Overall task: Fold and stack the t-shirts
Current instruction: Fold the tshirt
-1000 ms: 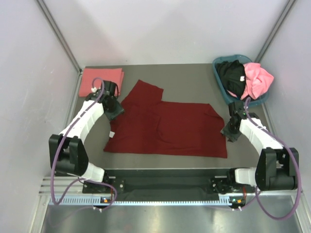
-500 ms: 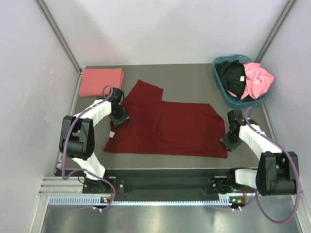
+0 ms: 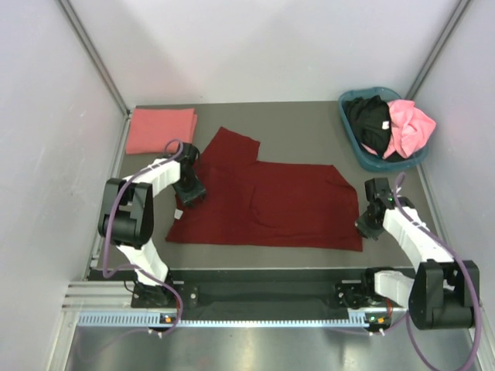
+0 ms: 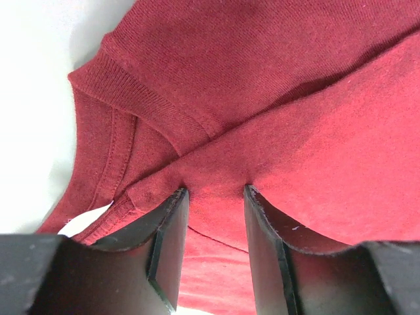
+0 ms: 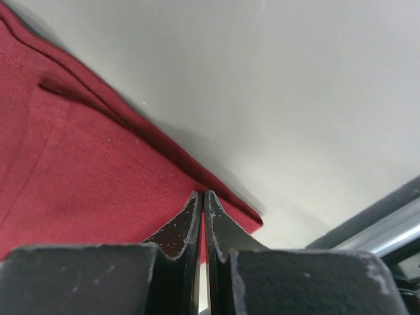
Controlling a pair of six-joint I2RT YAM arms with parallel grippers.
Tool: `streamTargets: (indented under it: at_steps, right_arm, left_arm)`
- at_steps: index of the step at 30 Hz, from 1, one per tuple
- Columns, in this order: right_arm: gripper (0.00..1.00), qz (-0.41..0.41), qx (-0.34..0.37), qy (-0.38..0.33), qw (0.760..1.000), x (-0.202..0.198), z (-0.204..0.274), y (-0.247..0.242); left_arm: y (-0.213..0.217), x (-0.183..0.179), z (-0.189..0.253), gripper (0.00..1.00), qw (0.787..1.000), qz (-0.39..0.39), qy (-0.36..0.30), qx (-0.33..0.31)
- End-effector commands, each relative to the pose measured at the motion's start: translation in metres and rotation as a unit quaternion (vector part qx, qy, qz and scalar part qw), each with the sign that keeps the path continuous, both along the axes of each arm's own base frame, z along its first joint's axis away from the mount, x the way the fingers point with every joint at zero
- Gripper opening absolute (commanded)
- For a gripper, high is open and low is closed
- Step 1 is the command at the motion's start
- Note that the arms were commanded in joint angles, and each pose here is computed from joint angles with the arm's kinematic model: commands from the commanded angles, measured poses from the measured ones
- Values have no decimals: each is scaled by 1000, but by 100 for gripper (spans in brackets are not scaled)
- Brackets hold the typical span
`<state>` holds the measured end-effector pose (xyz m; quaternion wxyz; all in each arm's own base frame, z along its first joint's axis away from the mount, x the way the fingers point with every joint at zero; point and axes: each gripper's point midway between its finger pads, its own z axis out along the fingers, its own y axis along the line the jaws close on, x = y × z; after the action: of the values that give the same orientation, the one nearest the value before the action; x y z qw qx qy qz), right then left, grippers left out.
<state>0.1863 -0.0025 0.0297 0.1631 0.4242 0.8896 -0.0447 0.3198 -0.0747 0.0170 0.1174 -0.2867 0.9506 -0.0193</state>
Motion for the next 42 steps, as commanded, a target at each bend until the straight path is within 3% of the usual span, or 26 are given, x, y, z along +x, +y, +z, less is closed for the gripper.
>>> streamTargets:
  at_steps: [1, 12, 22, 42]
  right_arm:
    - [0, -5, -45, -1, 999, -6, 15, -18]
    - [0, 39, -25, 14, 999, -15, 15, -9]
    - [0, 161, -34, 56, 985, -17, 6, 21]
    - [0, 146, -58, 48, 986, -15, 7, 19]
  left_arm:
    - [14, 4, -31, 45, 999, 14, 10, 40]
    - [22, 2, -49, 45, 997, 23, 29, 61]
    - [17, 15, -47, 45, 998, 35, 22, 52]
    - [12, 25, -54, 45, 998, 30, 23, 45]
